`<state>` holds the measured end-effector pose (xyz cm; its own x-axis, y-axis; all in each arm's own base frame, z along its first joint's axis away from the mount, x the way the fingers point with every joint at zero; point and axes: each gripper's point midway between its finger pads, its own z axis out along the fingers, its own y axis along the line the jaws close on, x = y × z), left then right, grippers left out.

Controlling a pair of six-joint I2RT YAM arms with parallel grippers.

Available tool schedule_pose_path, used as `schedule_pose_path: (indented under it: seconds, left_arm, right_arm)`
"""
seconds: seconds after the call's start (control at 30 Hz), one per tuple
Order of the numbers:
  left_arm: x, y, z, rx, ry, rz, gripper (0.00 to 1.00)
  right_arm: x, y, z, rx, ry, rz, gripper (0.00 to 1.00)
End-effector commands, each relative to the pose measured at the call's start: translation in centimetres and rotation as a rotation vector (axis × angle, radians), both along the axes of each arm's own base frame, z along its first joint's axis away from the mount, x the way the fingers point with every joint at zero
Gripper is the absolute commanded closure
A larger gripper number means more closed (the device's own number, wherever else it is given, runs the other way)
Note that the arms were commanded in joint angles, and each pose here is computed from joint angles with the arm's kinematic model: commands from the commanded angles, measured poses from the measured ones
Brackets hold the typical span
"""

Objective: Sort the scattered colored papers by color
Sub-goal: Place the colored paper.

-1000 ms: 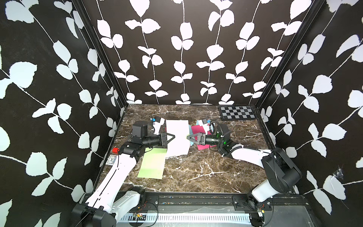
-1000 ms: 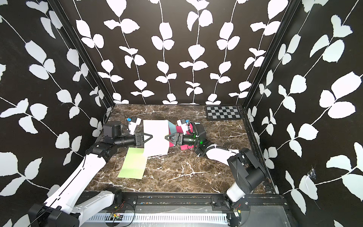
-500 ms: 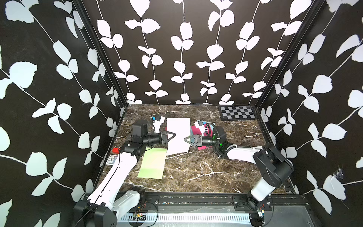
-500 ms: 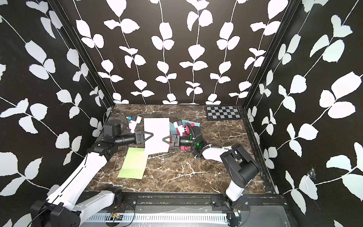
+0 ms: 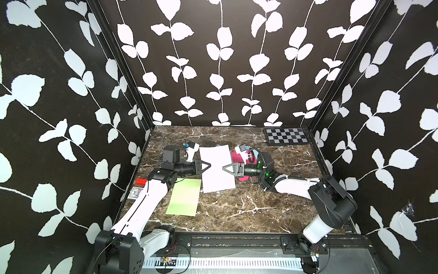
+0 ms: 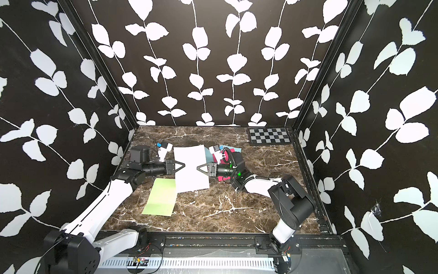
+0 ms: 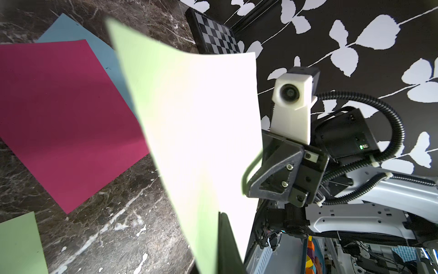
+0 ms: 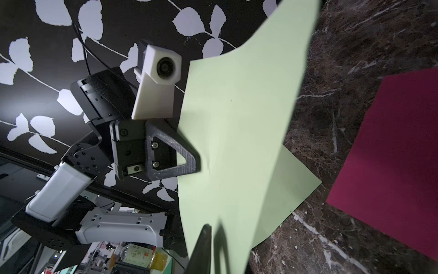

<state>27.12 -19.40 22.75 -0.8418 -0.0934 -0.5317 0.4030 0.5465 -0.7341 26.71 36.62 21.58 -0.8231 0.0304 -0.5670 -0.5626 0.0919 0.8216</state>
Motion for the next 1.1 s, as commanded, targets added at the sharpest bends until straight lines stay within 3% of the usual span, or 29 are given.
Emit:
schedule_pose_path:
  seconds: [0.0, 0.13, 0.17, 0.27, 0.3, 0.57, 0.77, 1.07]
  left_arm:
    - [-0.3, 0.0, -0.2, 0.014, -0.004, -0.029, 1.0]
    - [0.0, 0.0, 0.0, 0.027, -0.013, -0.03, 0.97]
    - [0.1, 0.0, 0.1, 0.026, -0.017, -0.031, 0.92]
    - [0.5, 0.1, 0.5, 0.032, -0.035, -0.021, 0.62]
    - [0.6, 0.2, 0.7, 0.039, -0.042, -0.017, 0.59]
    - [1.0, 2.6, 1.2, 0.167, -0.104, 0.102, 0.44]
    - [0.9, 7.6, 0.3, 0.374, -0.114, 0.313, 0.33]
    - [-1.0, 13.3, 3.1, 0.533, -0.228, 0.566, 0.14]
  right_arm:
    - [-0.3, 0.6, 2.9, 0.05, -0.064, 0.028, 0.98]
    - [-0.3, 0.9, 2.7, 0.044, -0.048, 0.031, 1.0]
    - [-0.3, 1.0, 2.7, 0.046, -0.047, 0.031, 1.0]
    - [-0.4, 1.6, 3.0, 0.056, -0.037, 0.03, 1.0]
    - [-0.3, 1.9, 3.0, 0.058, -0.031, 0.027, 1.0]
    - [0.8, 3.8, 2.3, 0.065, 0.026, -0.058, 1.0]
    - [3.0, 5.2, 2.6, 0.124, 0.1, -0.143, 1.0]
    - [2.7, 9.9, 1.1, 0.125, 0.188, -0.193, 1.0]
